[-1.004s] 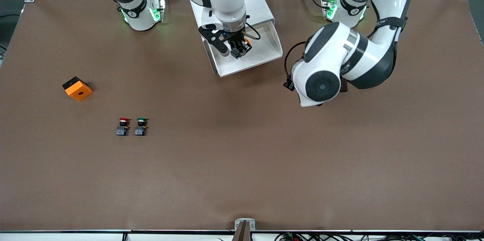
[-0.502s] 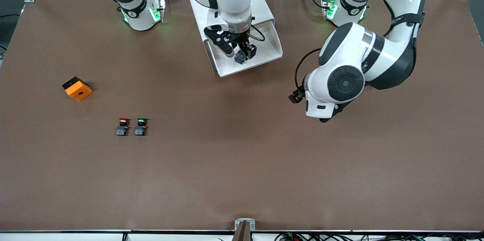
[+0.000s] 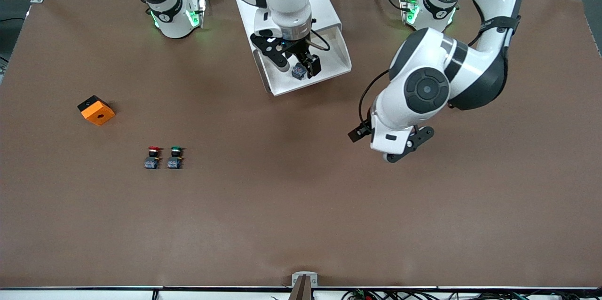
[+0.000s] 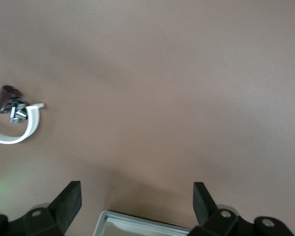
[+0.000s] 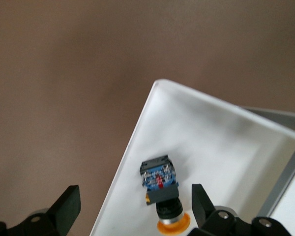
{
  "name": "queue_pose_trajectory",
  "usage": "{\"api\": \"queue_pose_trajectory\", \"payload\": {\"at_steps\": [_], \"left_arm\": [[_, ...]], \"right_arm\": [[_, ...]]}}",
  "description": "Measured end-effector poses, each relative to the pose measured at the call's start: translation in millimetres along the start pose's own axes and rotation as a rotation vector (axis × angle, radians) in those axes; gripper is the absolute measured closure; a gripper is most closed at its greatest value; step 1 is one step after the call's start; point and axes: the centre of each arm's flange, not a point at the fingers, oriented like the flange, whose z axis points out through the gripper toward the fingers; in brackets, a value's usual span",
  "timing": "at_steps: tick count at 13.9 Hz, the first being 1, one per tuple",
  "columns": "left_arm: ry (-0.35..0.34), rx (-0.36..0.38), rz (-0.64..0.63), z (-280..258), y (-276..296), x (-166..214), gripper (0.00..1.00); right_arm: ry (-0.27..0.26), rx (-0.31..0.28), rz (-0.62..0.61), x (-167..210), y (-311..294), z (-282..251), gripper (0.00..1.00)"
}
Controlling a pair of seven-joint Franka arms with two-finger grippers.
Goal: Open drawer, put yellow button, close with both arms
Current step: 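Release the button into the drawer while the left gripper reaches the drawer, then push the drawer closed with the left gripper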
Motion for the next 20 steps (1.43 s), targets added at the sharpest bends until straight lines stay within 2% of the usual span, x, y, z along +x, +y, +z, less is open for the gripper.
{"api": "queue_pose_trajectory", "payload": {"at_steps": [4,8,12,16,20], "left_arm": [[0.037,-0.046,0.057,14,25,-34,0.00],[0.084,-0.072,0.082,39,51,-83,0.00],[0.099,-0.087,0.139,72,67,-130,0.00],[0.095,-0.063,0.184,97,70,-162,0.00],[0.075,-0.042,0.217,111,71,-186,0.00]], "right_arm": [[0.000,-0.072,-0.120,76,2,-15,0.00],[-0.035,-0.135,-0.277,176,27,-50,0.00],[-0.082,-0.142,-0.443,272,73,-89,0.00],[-0.129,-0.134,-0.594,361,126,-104,0.00],[-0.154,-0.109,-0.683,430,177,-121,0.00]]}}
